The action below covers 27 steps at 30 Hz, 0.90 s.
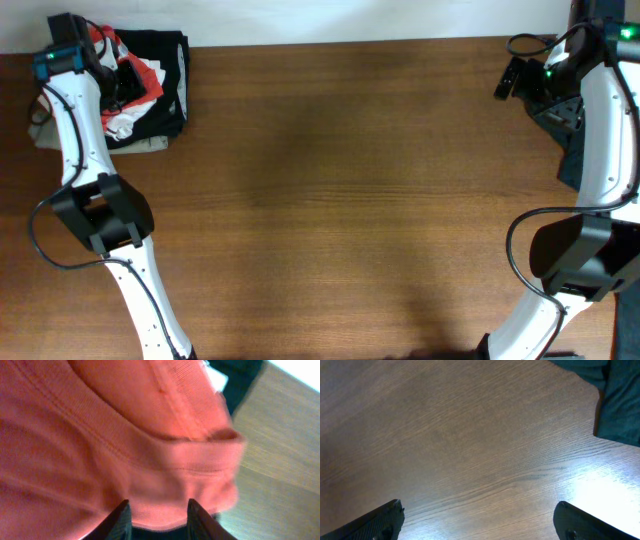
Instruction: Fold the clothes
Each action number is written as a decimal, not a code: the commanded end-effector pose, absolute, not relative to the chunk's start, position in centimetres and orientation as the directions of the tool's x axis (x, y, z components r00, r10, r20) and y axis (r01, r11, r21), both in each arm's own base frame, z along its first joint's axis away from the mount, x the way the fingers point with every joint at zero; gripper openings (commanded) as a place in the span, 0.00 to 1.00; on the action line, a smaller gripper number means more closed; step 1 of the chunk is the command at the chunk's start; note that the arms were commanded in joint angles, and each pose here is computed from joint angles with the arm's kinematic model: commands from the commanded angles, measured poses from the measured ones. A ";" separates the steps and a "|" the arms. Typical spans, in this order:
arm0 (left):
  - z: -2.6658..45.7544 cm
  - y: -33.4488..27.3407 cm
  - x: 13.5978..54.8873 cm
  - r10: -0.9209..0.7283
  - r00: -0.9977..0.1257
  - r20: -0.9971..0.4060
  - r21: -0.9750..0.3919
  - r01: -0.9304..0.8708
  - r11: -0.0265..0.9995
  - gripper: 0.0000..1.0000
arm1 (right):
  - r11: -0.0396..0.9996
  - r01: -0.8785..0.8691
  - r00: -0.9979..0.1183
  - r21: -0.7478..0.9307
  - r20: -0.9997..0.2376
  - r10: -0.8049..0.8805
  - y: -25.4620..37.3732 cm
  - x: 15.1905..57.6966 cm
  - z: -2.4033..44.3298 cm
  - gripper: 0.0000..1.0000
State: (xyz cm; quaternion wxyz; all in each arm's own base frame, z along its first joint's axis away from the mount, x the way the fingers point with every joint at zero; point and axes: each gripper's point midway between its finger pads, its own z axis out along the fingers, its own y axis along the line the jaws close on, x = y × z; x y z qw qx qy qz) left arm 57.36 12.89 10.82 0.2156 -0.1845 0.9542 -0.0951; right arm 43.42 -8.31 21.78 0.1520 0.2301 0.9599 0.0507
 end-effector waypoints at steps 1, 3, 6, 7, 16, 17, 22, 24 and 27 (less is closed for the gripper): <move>27.3 8.9 55.8 -0.316 -0.720 -0.618 -0.287 -0.168 0.943 0.57 | 0.891 0.422 -0.845 0.166 -0.283 0.453 -8.2 43.5 22.3 0.99; 31.4 6.0 53.6 -0.281 -0.707 -0.649 -0.284 -0.117 0.952 0.94 | 0.894 0.403 -0.807 0.197 -0.384 0.448 -8.7 46.0 23.4 0.99; 32.4 2.2 51.3 -0.238 -0.750 -0.617 -0.286 -0.067 0.956 0.99 | 0.900 0.377 -0.763 0.221 -0.477 0.437 -9.1 48.3 24.6 0.99; 32.0 1.4 50.9 -0.229 -0.768 -0.598 -0.288 -0.060 0.956 0.99 | 0.899 0.378 -0.763 0.220 -0.477 0.437 -9.1 48.3 24.6 0.99; 30.4 -1.6 49.0 -0.188 -0.838 -0.513 -0.291 -0.036 0.956 0.99 | 0.914 0.140 -0.687 0.381 -0.627 0.367 -1.8 36.8 39.7 0.99; 30.4 -1.6 49.0 -0.188 -0.838 -0.513 -0.291 -0.036 0.956 0.99 | 0.917 0.119 -0.683 0.380 -0.639 0.353 -0.7 34.3 41.0 0.99; 30.4 -1.6 49.0 -0.188 -0.838 -0.513 -0.291 -0.036 0.956 0.99 | 0.917 -0.165 -0.593 0.363 -0.780 0.202 6.3 22.8 47.3 0.99; 30.4 -1.6 49.0 -0.187 -0.838 -0.513 -0.291 -0.036 0.956 0.99 | 0.913 -0.208 -0.534 0.351 -0.823 0.195 6.5 19.9 48.8 0.99; 30.4 -1.6 49.0 -0.188 -0.838 -0.513 -0.291 -0.036 0.956 0.99 | 0.912 -0.224 -0.498 0.344 -0.845 0.197 6.4 16.7 49.4 0.99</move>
